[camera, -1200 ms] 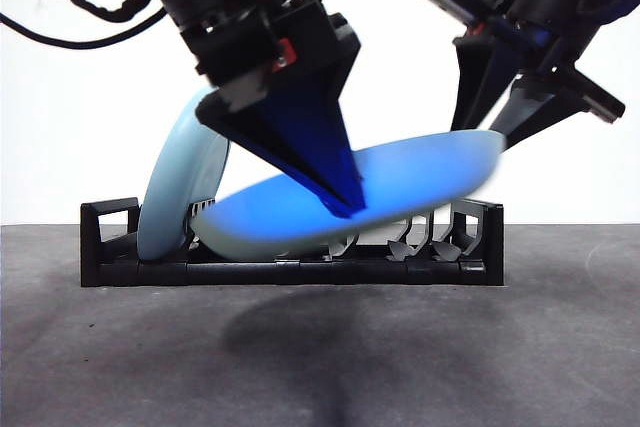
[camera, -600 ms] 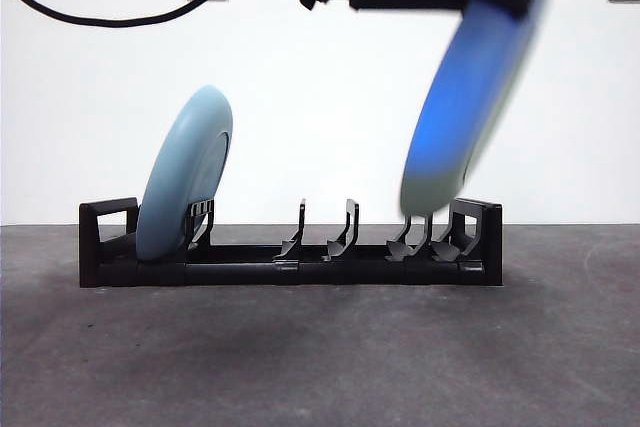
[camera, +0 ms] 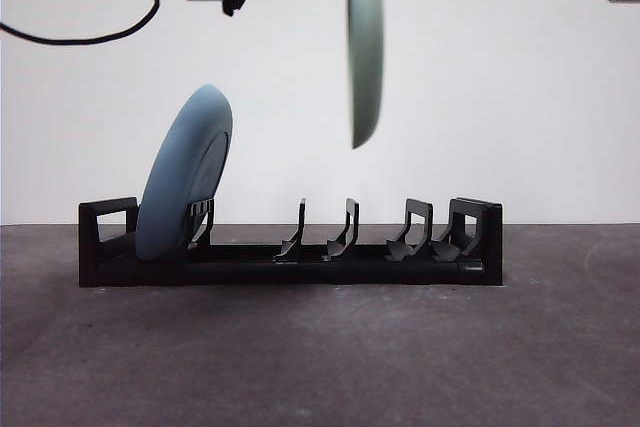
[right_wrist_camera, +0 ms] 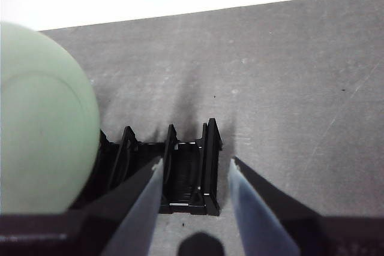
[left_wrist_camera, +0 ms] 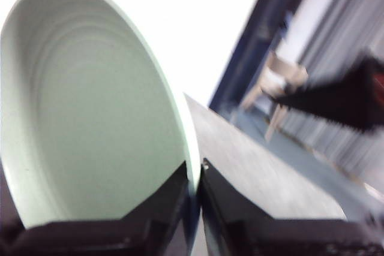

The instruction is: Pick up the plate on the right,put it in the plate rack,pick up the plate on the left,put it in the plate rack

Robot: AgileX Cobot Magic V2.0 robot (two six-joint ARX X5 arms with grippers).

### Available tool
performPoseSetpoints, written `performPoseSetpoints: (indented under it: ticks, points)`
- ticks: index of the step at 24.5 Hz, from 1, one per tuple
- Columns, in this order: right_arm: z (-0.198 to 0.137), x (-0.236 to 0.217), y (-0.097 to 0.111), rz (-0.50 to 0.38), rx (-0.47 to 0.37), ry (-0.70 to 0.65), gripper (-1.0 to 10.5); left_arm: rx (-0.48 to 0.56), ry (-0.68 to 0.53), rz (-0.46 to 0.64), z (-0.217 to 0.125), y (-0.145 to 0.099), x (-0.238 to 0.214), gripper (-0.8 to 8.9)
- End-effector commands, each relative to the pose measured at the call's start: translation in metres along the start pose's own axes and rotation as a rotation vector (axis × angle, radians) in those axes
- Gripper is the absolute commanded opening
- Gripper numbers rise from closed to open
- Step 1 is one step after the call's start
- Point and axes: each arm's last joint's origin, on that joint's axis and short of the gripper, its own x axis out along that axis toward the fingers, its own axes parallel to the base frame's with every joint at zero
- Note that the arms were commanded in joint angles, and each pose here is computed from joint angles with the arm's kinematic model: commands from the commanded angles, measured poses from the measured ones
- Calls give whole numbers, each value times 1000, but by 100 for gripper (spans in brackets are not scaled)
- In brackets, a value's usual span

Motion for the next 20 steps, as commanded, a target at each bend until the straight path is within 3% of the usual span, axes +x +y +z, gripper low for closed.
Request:
performPoseSetpoints:
  ticks: [1, 10, 20]
  points:
    - [-1, 2, -1, -6, -4, 2, 187, -39, -38, 24, 1, 16, 3, -10]
    - [-1, 4, -1, -7, -4, 9, 186, -82, -8, 71, -12, 54, 13, -10]
    - [-2, 7, -1, -8, -5, 19, 187, -47, 62, 112, -31, 68, 22, -10]
